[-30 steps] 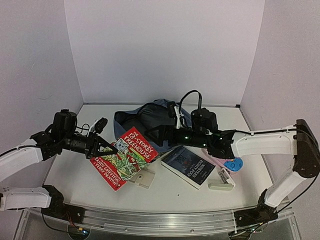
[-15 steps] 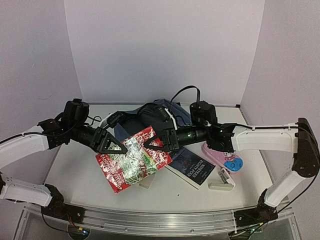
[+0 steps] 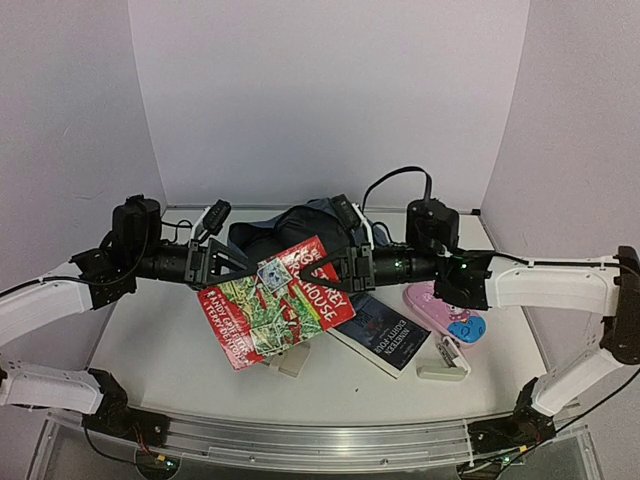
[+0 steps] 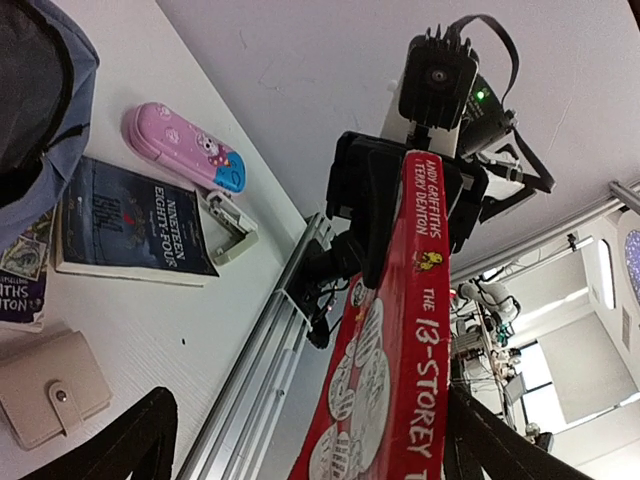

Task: Pack the student bag
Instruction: Pick up the book from the center of the board.

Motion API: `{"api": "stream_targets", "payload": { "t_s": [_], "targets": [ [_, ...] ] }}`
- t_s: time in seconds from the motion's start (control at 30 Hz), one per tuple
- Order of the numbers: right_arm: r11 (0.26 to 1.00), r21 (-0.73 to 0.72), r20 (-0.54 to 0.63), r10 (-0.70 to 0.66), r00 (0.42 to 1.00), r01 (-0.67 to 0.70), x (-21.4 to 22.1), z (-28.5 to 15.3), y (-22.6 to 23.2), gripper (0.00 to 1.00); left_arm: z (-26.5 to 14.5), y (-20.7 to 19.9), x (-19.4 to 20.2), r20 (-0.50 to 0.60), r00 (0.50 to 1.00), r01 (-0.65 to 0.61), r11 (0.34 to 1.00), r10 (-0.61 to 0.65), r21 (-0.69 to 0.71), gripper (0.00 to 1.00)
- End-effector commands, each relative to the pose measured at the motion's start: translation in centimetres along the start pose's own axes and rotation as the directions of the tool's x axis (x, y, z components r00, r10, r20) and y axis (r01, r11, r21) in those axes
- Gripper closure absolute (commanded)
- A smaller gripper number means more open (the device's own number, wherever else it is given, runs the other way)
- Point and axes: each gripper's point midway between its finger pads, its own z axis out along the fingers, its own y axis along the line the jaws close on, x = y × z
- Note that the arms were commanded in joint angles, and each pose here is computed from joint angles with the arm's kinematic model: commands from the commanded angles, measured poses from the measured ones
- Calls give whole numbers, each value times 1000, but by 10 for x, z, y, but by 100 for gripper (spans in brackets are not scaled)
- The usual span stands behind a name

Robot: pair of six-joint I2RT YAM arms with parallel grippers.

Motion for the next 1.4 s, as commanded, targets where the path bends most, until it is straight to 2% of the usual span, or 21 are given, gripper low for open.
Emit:
{"api": "stream_targets", "payload": {
  "t_s": [0.0,0.4,0.87,1.03,1.3,1.37],
  "targets": [
    [990,-60,247,-108,963,127,-67,-29,51,100,-13,-22,-12,103,993,-60,997,56,38,9],
    [1000,-17,390,-4,921,12,-91,-45,36,100,-31,-48,-12,176,978,-125,989,109,81,8],
    [994,-101,344,66,937,-33,-79,-33,31,100,-19,-32,-22,176,983,-70,996,59,59,12],
    [994,-94,321,79,944,-52,-74,-24,20,100,-14,-34,-25,162,986,-64,993,47,100,23],
    [995,-72,324,85,942,-66,-72,-20,9,100,-11,-32,-24,154,987,-52,993,35,109,57],
    [996,-64,338,85,937,-67,-73,-21,8,100,-11,-30,-23,155,987,-45,993,29,105,60]
  ]
}}
